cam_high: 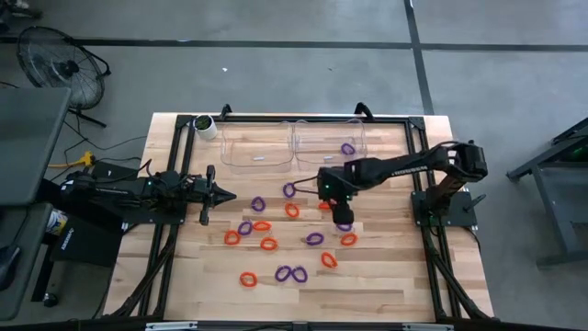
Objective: Sort spring keychains
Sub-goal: Put the orange spring keychain into the left bin
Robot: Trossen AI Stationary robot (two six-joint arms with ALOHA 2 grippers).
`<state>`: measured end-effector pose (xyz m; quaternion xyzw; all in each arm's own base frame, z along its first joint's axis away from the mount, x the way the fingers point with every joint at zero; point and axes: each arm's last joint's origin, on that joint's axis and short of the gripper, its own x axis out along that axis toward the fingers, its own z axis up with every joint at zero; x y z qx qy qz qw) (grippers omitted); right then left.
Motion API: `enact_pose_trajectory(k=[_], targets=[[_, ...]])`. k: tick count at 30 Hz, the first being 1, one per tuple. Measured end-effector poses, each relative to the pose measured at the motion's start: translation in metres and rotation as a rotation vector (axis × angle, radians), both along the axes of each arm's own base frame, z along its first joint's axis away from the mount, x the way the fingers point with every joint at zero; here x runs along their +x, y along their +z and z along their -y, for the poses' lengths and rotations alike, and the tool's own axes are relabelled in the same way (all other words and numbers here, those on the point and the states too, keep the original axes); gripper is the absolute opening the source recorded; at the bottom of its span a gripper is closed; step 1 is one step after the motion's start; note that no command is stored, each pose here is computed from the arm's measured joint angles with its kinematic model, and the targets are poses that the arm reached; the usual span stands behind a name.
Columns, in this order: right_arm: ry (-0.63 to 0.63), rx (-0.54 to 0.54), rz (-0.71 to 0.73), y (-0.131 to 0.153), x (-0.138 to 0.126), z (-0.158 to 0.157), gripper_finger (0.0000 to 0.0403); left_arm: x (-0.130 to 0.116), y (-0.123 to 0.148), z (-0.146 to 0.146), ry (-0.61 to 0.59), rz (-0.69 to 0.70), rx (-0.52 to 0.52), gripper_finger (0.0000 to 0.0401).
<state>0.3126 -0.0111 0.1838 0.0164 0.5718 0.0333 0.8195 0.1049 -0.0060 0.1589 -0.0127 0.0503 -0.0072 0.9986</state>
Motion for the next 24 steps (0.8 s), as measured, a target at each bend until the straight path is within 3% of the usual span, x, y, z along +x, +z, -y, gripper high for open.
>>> enact_pose_trajectory(k=[14, 24], targets=[[0.054, -0.049, 0.049, -0.031, -0.01, -0.007, 0.0203, 0.0, 0.0, 0.0, 0.0, 0.0, 0.0, 0.0003], [0.065, -0.071, 0.06, -0.041, -0.002, -0.007, 0.0201, 0.0, 0.0, 0.0, 0.0, 0.0, 0.0, 0.0003]])
